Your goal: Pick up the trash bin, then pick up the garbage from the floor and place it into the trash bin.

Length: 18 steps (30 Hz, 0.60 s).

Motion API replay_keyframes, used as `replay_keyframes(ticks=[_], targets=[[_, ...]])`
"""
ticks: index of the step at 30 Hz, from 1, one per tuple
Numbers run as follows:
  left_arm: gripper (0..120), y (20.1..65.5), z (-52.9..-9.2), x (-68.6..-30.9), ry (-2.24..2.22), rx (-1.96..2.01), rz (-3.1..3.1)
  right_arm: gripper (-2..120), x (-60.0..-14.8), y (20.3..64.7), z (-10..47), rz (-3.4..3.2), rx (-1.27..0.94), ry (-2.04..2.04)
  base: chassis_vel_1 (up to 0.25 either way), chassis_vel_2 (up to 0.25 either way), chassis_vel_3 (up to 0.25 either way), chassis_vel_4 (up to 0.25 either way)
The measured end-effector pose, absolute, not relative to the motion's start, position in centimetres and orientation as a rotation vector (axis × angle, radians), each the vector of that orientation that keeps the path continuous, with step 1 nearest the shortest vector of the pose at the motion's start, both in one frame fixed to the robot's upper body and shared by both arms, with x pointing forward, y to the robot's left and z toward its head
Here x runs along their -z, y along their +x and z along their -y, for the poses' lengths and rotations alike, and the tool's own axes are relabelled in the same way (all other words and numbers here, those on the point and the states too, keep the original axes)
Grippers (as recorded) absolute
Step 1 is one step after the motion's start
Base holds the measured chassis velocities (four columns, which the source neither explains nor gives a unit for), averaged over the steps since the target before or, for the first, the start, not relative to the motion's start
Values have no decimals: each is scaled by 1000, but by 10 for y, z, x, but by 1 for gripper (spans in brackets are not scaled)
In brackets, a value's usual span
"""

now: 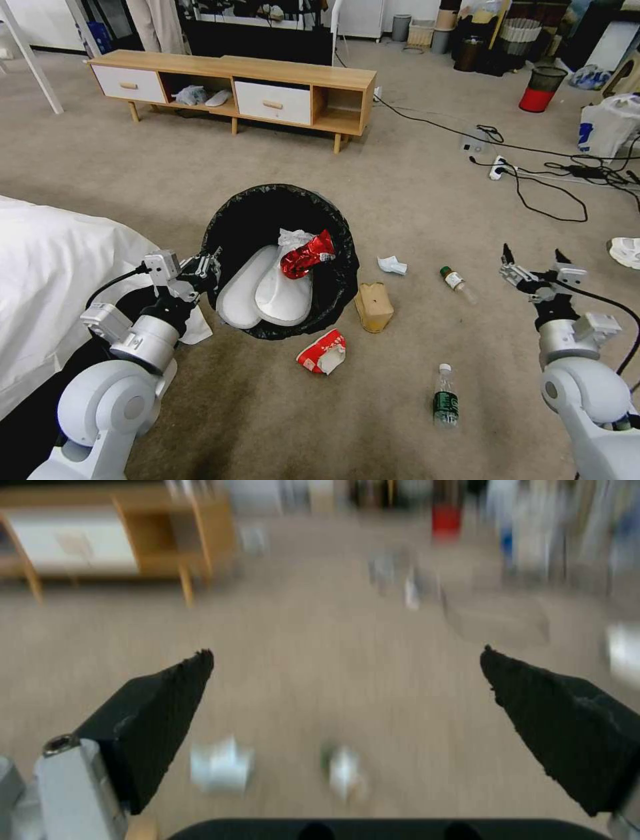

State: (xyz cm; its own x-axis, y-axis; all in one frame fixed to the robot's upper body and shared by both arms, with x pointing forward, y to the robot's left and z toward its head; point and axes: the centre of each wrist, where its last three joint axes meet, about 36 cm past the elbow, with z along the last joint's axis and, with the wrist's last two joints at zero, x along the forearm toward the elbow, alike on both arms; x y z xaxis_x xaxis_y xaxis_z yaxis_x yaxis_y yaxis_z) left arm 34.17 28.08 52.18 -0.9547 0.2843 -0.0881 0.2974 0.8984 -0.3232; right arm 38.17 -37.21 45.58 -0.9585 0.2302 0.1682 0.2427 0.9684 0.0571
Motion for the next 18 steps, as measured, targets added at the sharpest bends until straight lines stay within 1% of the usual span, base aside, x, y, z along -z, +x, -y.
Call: replay_keyframes(ticks=[3,6,8,12,15,18], targets=[[3,342,-281,-522,463,526,-3022,100,-454,382,365,2792,138,-360,0,0,0,0],[3,342,-281,-521,462,529,-3021,100,-444,380,358,2672,114,-346,0,0,0,0],[3,342,-282,-521,458,527,-3021,100,-428,378,352,2587,92,-332,0,0,0,0],[3,343,-284,-520,456,529,-3020,100,-412,374,348,2533,82,-316,0,0,0,0],[3,344,-284,-518,454,534,-3022,100,-384,368,343,2488,83,-289,0,0,0,0],[3,344,-284,-516,454,537,-3024,100,-378,366,341,2476,83,-279,0,0,0,0]])
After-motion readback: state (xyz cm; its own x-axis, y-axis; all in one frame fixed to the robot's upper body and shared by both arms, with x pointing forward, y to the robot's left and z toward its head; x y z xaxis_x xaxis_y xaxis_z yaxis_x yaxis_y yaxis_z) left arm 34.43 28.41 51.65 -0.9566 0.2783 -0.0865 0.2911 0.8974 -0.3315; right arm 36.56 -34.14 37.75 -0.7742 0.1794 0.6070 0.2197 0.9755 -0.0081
